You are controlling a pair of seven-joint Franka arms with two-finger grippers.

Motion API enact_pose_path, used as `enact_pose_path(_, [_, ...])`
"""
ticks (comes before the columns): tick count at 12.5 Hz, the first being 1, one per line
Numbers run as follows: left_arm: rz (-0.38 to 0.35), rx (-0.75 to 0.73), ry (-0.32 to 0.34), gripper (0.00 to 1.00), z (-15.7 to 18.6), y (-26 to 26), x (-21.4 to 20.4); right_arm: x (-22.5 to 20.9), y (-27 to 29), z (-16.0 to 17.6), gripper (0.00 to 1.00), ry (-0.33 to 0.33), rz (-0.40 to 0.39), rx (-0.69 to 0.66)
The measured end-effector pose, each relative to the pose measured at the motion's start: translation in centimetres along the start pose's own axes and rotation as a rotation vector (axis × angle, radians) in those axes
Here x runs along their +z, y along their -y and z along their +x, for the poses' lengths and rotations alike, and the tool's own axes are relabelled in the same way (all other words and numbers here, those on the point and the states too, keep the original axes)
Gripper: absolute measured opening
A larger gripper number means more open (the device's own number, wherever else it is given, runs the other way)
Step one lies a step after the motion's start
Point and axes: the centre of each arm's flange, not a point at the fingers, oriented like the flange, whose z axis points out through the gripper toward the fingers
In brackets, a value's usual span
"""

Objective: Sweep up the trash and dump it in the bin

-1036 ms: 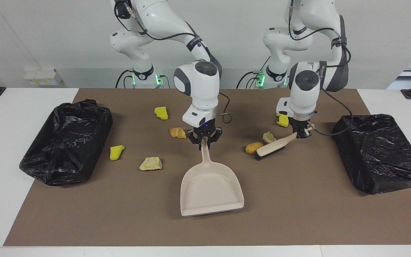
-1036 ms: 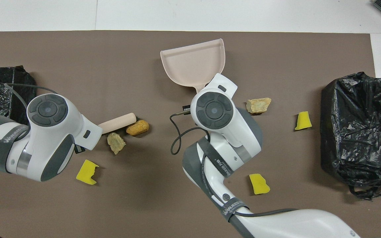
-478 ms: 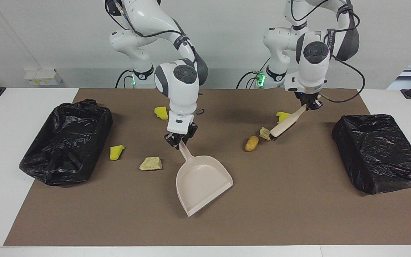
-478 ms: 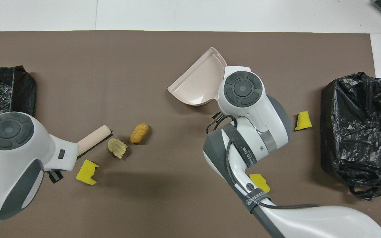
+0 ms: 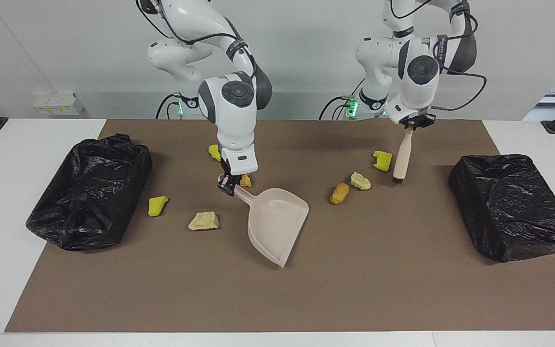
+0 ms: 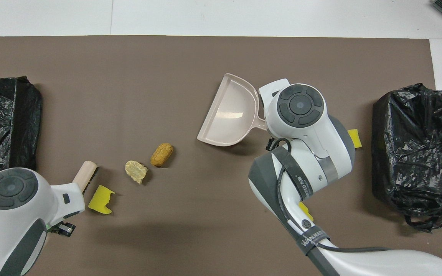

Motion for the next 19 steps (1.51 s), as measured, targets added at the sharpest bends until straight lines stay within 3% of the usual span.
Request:
enact_pose_path(4, [-0.044,-0.334,0.050,0.26,-2.5,-1.8,3.0,0.9,0.7,-0.7,0.32,0.018,0.027,-0.303])
enact_pose_path(7, [-0.134,-0.458,0.064,0.26,-2.4,-3.9,3.8,0.7,1.7,-1.6,0.32,0.051,0.053,-0.377])
enact_pose_path(15, [-0.229,-0.324,-0.083,0.26,2.0,-9.9,3.2,1.7,3.2,-2.0,0.32,0.047,0.026,-0.382])
enact_pose_path(19, [-0.261,-0.255,-0.113,0.26,6.0,-10.0,1.4,2.1,4.4,-1.0,0.32,0.045,0.022,-0.323])
